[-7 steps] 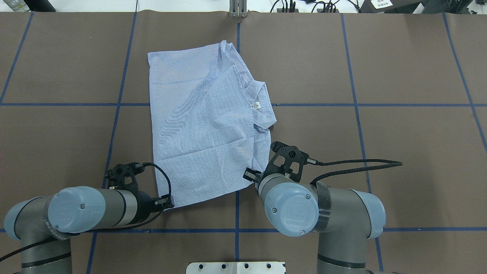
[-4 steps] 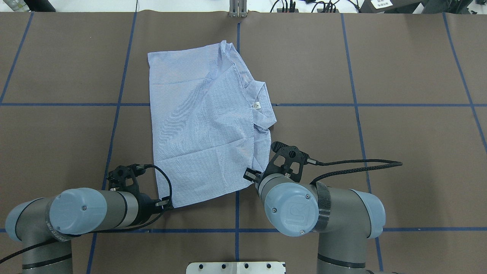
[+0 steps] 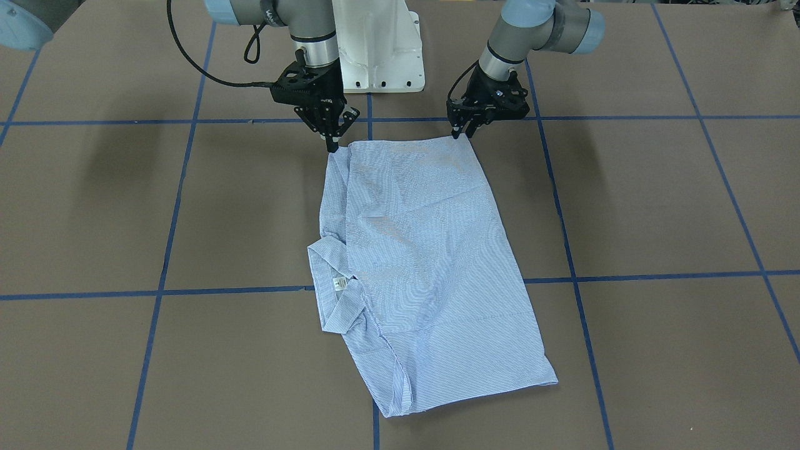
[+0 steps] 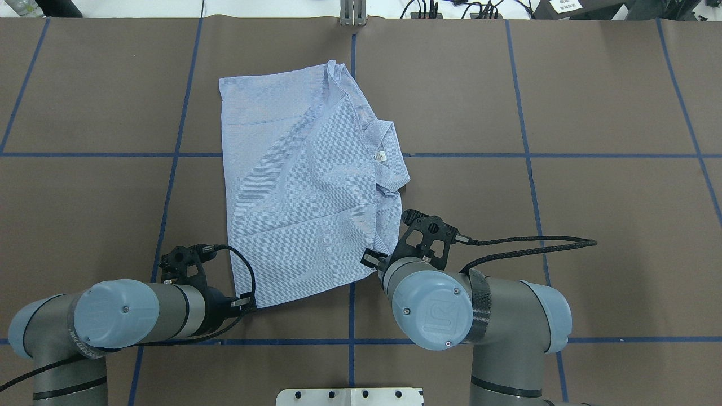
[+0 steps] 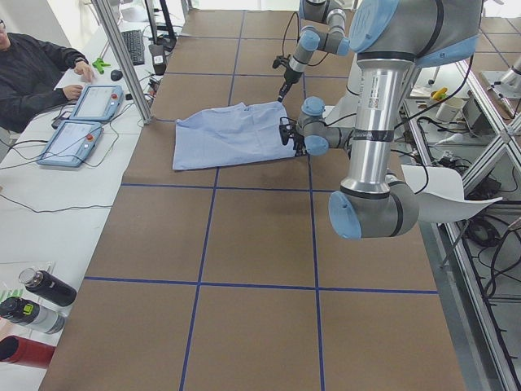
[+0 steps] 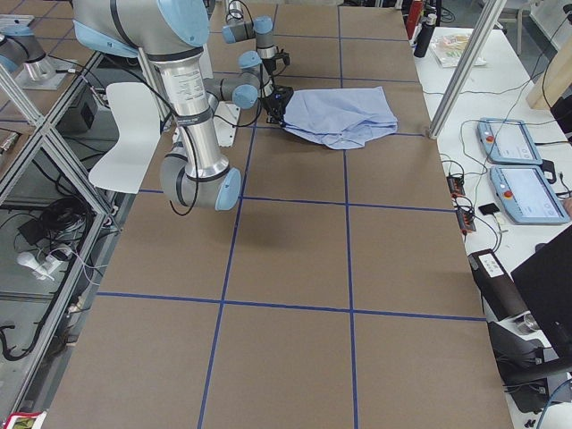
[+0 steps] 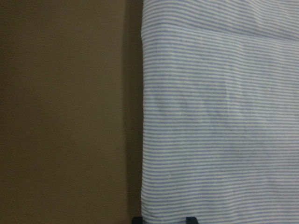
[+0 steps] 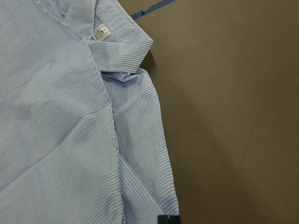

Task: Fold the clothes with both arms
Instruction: 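Grasp the shirt edges nearest the robot with both grippers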

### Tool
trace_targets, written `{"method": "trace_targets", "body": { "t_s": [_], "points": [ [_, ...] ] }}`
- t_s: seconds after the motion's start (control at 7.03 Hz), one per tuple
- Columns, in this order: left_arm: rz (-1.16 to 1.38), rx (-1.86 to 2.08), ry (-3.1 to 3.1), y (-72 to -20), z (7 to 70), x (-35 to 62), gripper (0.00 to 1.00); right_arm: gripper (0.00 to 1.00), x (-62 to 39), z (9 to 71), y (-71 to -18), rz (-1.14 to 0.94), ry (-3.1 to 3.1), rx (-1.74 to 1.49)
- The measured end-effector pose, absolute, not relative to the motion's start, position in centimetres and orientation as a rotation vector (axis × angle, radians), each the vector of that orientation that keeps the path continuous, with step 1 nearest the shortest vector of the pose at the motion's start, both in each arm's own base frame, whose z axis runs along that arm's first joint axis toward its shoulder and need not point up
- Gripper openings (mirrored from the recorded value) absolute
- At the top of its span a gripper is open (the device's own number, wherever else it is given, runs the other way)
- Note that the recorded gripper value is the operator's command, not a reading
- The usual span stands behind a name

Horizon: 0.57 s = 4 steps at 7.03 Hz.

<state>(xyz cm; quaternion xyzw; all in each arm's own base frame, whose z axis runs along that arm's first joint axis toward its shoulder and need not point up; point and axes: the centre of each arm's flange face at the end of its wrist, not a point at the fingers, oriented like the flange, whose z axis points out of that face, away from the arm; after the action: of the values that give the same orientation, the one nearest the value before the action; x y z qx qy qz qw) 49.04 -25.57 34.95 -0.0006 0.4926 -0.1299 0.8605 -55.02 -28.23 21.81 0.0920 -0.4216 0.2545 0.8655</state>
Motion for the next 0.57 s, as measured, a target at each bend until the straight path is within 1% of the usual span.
{"method": "trace_targets", "body": {
  "t_s": [0.43,0.57],
  "points": [
    [-0.27,-0.001,1.04,-25.67,34.53,49.48,0.37,0.0,-54.97,21.72,-28.19,0.532,-0.885,0.193],
    [-0.27,-0.002,1.034,-25.67,34.78,49.62,0.28,0.0,-54.96,21.71,-28.19,0.532,-0.886,0.193]
  ]
}}
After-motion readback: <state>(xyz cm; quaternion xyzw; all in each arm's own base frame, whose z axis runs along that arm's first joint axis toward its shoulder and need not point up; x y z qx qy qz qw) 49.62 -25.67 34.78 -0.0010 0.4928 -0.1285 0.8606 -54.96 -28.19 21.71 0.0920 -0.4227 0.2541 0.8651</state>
